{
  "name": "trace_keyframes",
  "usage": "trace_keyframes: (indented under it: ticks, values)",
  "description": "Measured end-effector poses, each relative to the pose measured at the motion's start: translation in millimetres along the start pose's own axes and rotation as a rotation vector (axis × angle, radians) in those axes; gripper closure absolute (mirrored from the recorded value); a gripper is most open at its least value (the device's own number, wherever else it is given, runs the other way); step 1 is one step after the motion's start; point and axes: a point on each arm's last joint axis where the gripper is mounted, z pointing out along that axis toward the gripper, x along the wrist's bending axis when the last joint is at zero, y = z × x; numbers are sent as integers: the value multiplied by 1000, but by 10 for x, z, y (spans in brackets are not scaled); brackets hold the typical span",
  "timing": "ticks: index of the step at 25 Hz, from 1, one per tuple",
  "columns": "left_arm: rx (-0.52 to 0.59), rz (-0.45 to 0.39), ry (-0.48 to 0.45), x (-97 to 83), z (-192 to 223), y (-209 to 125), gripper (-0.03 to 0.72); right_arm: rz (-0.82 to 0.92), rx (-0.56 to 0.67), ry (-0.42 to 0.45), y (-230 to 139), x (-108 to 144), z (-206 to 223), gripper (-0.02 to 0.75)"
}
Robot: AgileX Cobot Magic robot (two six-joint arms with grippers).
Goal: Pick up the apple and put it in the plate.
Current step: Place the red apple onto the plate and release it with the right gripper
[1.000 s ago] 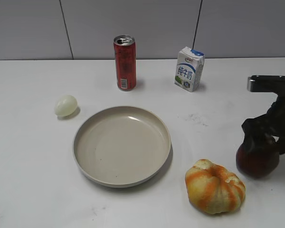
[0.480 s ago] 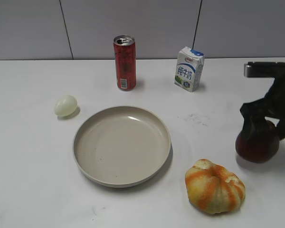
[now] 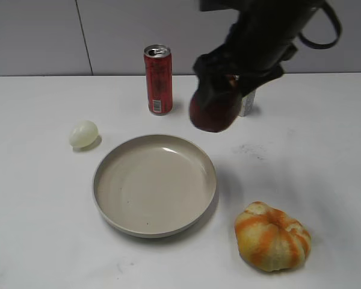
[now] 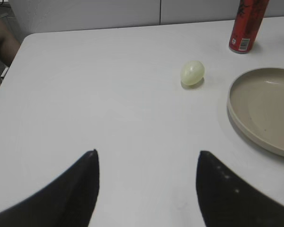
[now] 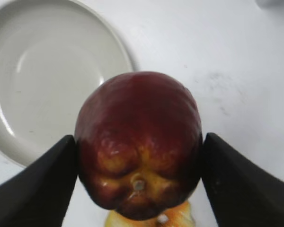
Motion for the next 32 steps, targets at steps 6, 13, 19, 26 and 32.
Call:
trace_keyframes:
  ticks: [6,13,19,26,32]
  values:
    - [0,0,0,0,0,0,197,-133,72,56,136,601,527,128]
    - [0,0,0,0,0,0,197,-170,202,55,20,777,1236,128]
    - [0,0,0,0,0,0,197,-172,225,51,12,781,1303,99]
    - [0,0,0,0,0,0,197,-174,214,49,240,784,1032,82]
    - [0,0,0,0,0,0,197,-81,148,-25,581,264,653,82]
